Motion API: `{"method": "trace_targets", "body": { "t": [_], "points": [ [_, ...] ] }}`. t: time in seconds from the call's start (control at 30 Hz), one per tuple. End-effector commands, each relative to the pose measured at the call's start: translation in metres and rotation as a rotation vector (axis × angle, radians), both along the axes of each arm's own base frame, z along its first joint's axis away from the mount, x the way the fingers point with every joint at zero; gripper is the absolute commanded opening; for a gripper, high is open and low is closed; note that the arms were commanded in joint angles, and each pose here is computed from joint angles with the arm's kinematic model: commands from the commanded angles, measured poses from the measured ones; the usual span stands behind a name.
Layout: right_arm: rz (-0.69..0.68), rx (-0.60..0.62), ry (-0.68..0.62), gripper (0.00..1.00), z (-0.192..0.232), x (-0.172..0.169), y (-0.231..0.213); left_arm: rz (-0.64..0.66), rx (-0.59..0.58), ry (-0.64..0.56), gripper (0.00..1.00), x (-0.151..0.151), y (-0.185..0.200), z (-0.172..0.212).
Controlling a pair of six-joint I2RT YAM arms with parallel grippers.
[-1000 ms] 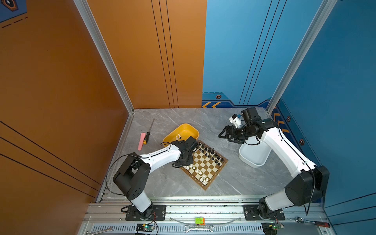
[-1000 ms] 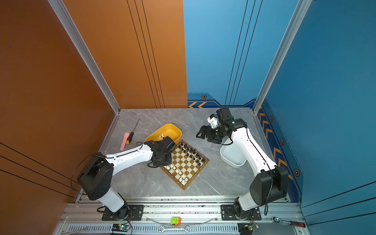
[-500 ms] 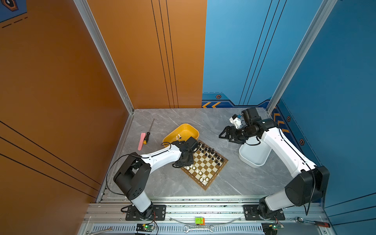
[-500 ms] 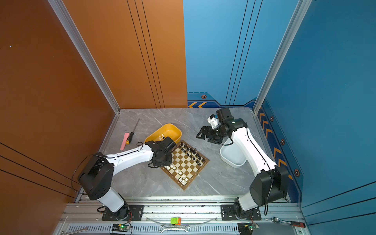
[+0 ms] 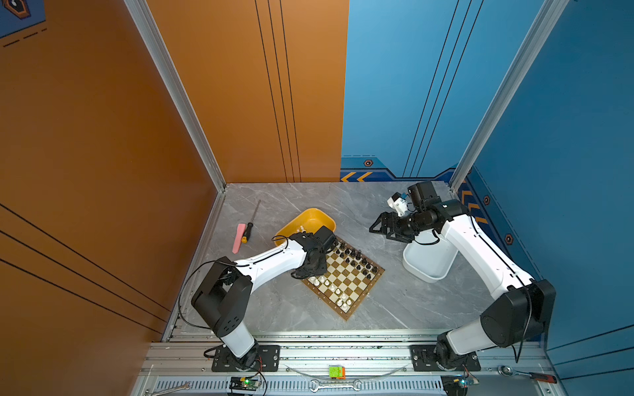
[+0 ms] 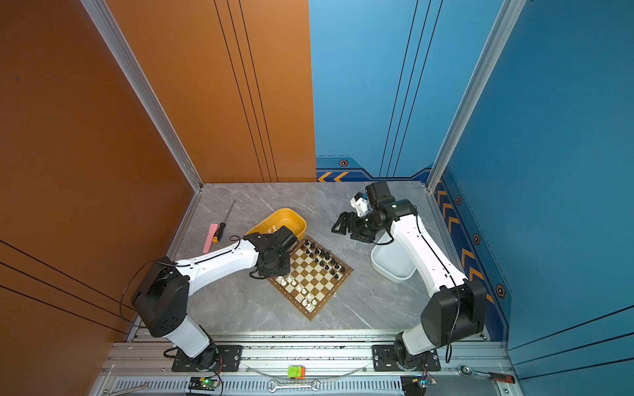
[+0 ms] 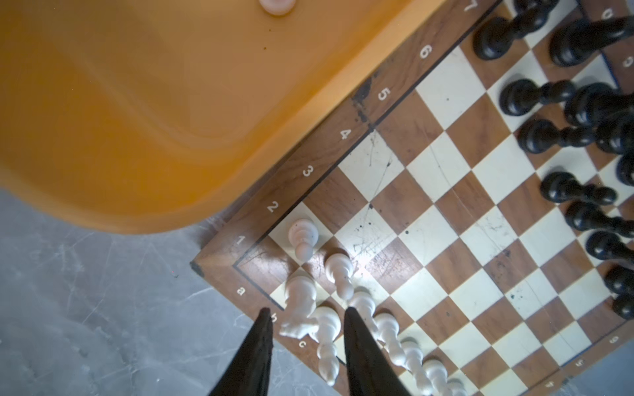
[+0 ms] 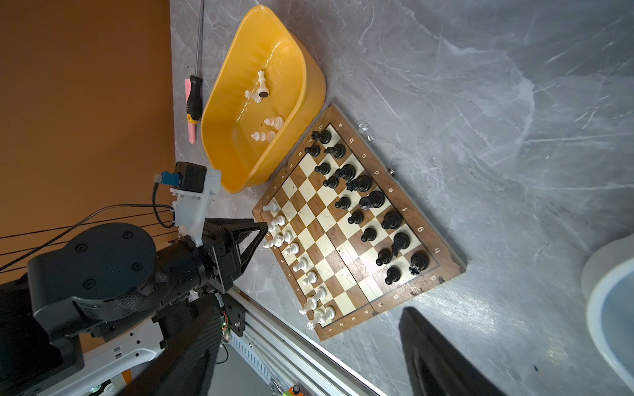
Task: Set up the chess pieces on the board
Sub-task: 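Lower the white piece onto a near-rank square and open the left gripper, then return the left gripper over the remaining white pieces in the yellow tray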
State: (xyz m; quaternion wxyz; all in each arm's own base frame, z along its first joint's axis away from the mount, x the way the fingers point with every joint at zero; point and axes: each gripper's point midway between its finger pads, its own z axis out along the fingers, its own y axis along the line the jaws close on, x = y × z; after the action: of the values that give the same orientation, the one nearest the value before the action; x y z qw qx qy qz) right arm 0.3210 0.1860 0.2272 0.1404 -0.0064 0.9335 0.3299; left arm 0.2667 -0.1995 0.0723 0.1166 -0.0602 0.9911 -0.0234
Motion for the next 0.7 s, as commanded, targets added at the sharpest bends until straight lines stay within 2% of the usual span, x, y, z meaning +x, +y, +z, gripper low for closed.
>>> {"method": "trace_targets", "body": {
  "t": [0.0, 0.23, 0.47, 0.67],
  "points": [
    [0.009, -0.005, -0.025, 0.84, 0.009, 0.002, -0.001, -0.012, 0.043, -0.008, 0.39, -0.003, 0.014, 0.019],
    [-0.004, 0.01, -0.043, 0.84, 0.011, 0.01, 0.002, 0.013, 0.05, -0.03, 0.41, 0.004, 0.035, 0.04],
    [-0.022, 0.032, -0.07, 0.84, 0.015, 0.022, 0.005, 0.093, 0.034, -0.141, 0.41, 0.061, 0.067, 0.082],
    [-0.033, 0.032, -0.084, 0.84, 0.015, 0.028, 0.006, 0.086, 0.061, -0.138, 0.4, 0.104, 0.072, 0.077]
  ]
}}
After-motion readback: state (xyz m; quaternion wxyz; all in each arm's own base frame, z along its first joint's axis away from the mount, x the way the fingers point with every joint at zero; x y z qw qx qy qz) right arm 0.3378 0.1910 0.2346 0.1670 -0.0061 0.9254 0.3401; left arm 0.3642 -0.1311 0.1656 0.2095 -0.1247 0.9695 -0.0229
